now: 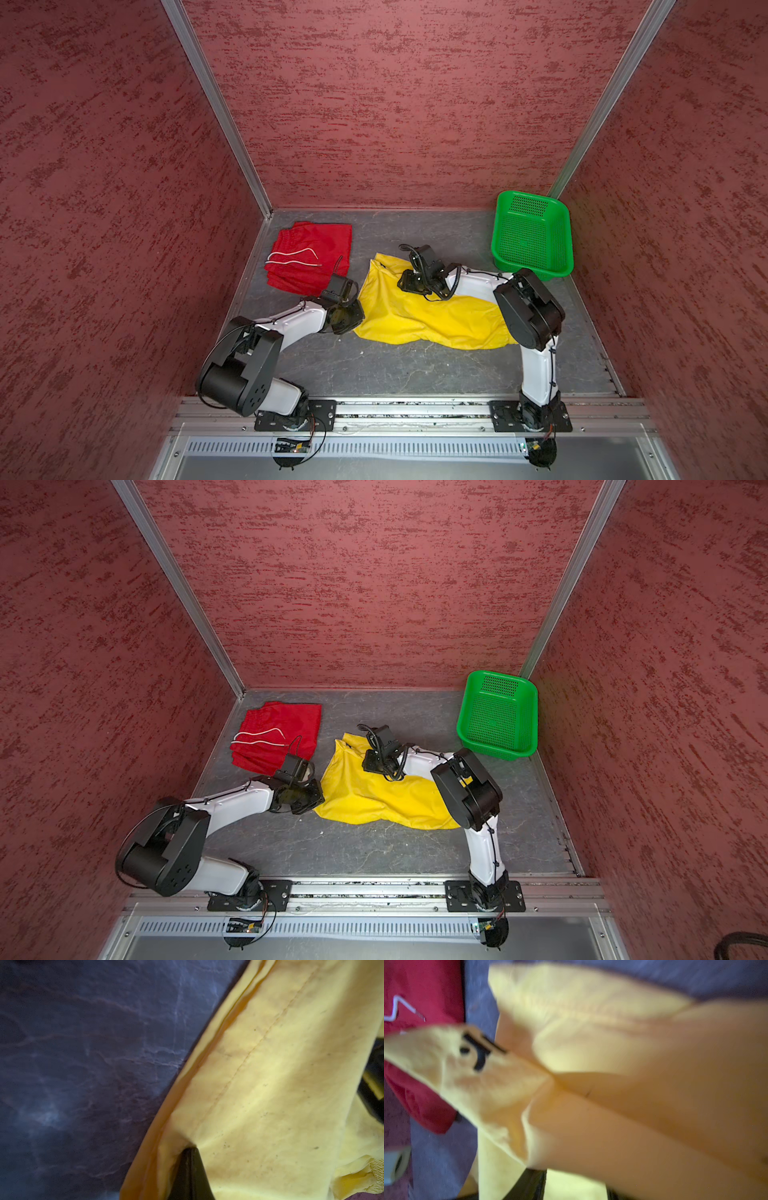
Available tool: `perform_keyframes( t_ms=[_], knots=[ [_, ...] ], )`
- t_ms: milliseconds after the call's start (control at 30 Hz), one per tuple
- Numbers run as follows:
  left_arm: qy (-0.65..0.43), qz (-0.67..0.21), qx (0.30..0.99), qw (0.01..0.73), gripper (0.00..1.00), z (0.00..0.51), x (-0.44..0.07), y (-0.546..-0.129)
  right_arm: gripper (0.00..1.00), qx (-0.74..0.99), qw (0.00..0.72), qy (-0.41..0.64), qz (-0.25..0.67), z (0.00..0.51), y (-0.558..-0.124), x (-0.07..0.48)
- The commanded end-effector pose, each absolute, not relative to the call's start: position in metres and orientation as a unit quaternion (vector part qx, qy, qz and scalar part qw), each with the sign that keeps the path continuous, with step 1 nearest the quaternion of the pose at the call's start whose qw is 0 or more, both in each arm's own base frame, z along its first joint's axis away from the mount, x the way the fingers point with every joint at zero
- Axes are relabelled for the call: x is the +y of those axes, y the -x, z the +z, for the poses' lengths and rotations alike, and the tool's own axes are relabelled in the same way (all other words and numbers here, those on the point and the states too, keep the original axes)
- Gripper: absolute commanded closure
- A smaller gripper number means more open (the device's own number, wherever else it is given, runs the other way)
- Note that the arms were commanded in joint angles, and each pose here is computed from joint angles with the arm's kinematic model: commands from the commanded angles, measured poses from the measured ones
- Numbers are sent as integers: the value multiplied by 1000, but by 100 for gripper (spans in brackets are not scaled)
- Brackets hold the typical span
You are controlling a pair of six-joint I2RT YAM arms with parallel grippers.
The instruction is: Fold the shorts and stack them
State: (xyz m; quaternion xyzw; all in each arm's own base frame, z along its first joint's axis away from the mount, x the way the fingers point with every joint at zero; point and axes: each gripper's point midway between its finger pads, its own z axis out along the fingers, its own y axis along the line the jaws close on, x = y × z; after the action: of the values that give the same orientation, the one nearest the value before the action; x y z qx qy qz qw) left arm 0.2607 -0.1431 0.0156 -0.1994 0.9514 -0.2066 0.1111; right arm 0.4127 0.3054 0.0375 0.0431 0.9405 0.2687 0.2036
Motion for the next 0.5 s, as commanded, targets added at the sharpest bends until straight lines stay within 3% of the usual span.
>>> perform_keyframes(
  t_ms=[0, 200, 400, 467],
  knots=[
    [219, -112, 968, 50, 100, -18, -106, -214, 54, 930, 248, -61, 263, 47, -461, 283],
    [221, -120, 965, 75, 100, 1, -106, -223, 53, 904, 297, -28, 305, 112, -481, 284],
    [201, -171, 956, 132, 82, 58, -123, -250, 53, 891, 301, -30, 338, 155, -418, 261],
    [194, -190, 949, 158, 80, 76, -128, -263, 53, 883, 288, -38, 368, 157, -390, 263]
  ],
)
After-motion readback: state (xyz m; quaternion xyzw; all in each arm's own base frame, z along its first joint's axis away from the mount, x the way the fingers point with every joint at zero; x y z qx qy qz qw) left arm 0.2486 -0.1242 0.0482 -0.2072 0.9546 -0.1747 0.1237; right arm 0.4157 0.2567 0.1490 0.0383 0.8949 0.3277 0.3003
